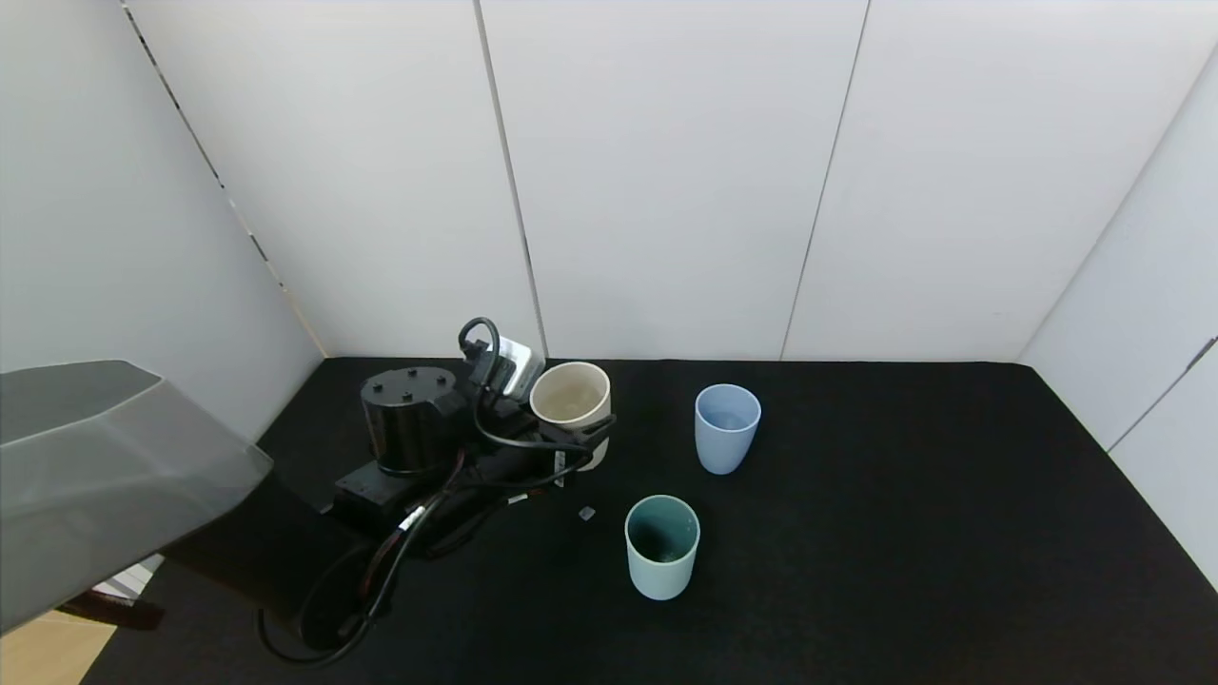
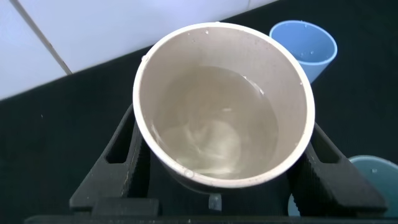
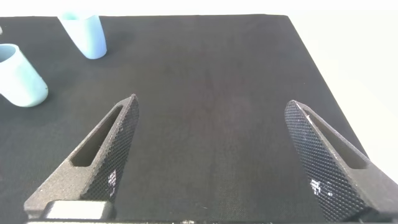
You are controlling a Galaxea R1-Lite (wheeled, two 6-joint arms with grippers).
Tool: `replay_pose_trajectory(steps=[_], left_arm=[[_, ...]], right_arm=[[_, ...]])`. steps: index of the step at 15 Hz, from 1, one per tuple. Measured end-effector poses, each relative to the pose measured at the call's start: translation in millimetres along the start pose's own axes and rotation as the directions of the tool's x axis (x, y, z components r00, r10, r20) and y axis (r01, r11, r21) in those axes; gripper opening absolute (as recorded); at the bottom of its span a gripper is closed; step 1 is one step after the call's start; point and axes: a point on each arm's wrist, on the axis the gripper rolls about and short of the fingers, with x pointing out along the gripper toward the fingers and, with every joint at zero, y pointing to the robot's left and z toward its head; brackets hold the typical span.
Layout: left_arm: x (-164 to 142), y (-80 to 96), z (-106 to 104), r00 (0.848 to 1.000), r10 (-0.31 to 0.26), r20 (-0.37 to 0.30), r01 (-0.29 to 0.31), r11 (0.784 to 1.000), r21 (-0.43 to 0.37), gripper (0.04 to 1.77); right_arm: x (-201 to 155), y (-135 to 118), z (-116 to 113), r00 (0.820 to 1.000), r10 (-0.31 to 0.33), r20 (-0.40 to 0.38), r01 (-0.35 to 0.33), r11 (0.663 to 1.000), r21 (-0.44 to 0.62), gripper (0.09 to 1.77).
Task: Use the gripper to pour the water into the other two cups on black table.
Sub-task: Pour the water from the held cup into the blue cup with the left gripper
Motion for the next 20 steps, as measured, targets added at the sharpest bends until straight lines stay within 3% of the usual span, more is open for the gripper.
replay_pose_trajectory(steps=[10, 20], left_arm=[[28.8, -2.1, 63.1, 0.999, -0.033, -0.012, 0.034, 0.995, 0.093, 1.23], [71.3, -10.0, 78.8, 0.993, -0.051, -0.105, 0.072, 0.976, 0.206, 1.23]], right_arm=[[0.0, 0.0, 0.0, 1.000, 0.000, 0.000, 0.000, 1.000, 0.000, 1.71], [0.0, 0.0, 0.0, 1.000, 0.000, 0.000, 0.000, 1.000, 0.000, 1.71]])
